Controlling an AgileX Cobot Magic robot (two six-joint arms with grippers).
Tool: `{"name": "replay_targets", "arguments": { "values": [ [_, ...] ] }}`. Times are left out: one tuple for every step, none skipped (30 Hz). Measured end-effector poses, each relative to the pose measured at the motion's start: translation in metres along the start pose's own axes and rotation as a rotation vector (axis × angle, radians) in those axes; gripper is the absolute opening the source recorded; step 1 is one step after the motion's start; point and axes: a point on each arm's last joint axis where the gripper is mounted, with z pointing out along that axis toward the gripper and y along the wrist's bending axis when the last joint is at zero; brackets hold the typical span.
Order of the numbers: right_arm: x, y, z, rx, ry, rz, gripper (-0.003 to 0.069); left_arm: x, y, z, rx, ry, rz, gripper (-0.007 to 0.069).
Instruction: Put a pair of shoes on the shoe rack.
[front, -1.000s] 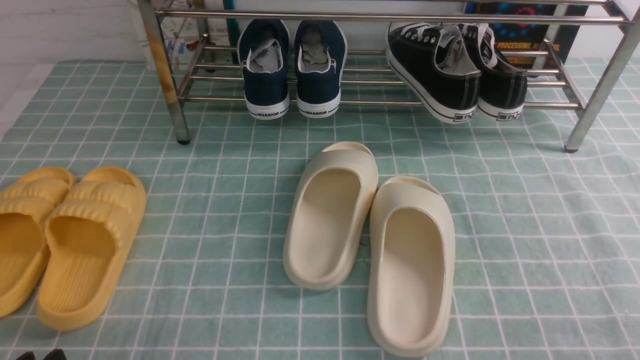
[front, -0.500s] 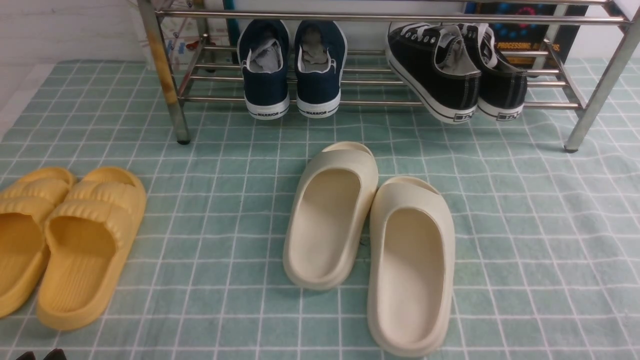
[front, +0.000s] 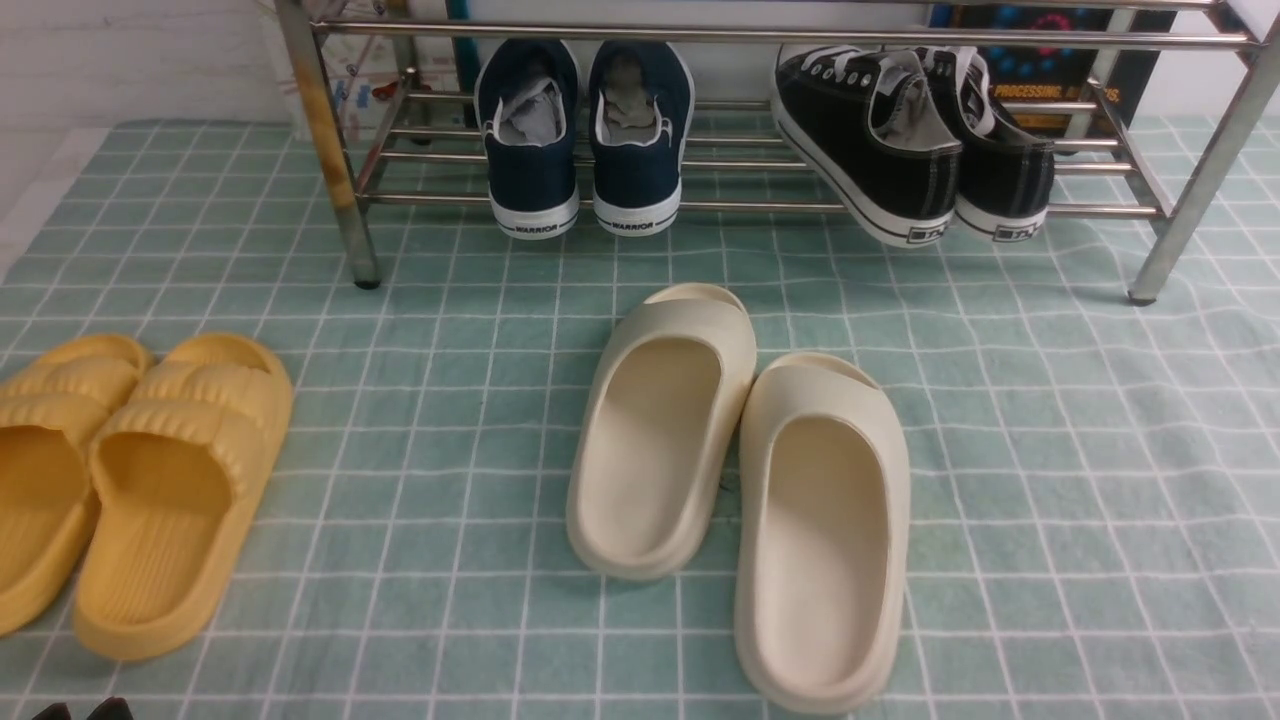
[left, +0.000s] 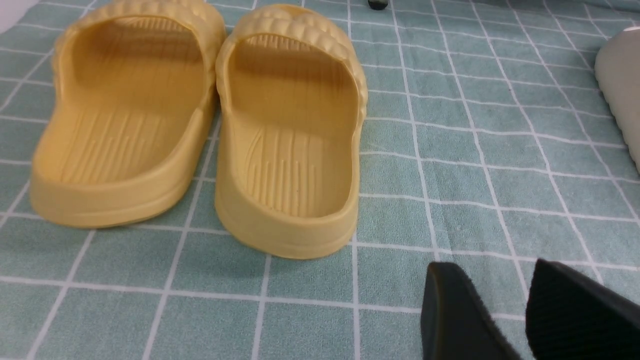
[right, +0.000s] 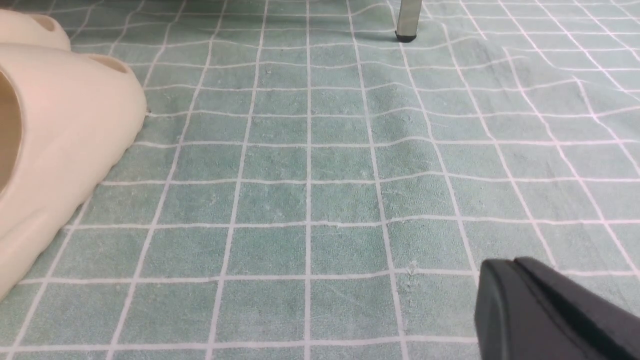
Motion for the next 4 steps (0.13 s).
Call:
{"name": "replay_targets", "arguments": {
  "values": [
    [0.0000, 0.0000, 0.0000, 0.000, 0.000, 0.000, 0.0039, 0.0000, 0.0000, 0.0000, 0.000, 0.000, 0.000, 0.0239],
    [0.0000, 0.0000, 0.0000, 0.000, 0.000, 0.000, 0.0040, 0.0000, 0.0000, 0.0000, 0.000, 0.000, 0.000, 0.0239],
    [0.0000, 0.0000, 0.0000, 0.000, 0.000, 0.000, 0.0041, 0.0000, 0.0000, 0.0000, 0.000, 0.000, 0.000, 0.0239],
    [0.0000, 0.0000, 0.0000, 0.000, 0.000, 0.000, 0.0041, 0.0000, 0.0000, 0.0000, 0.000, 0.000, 0.000, 0.0239]
  ]
}}
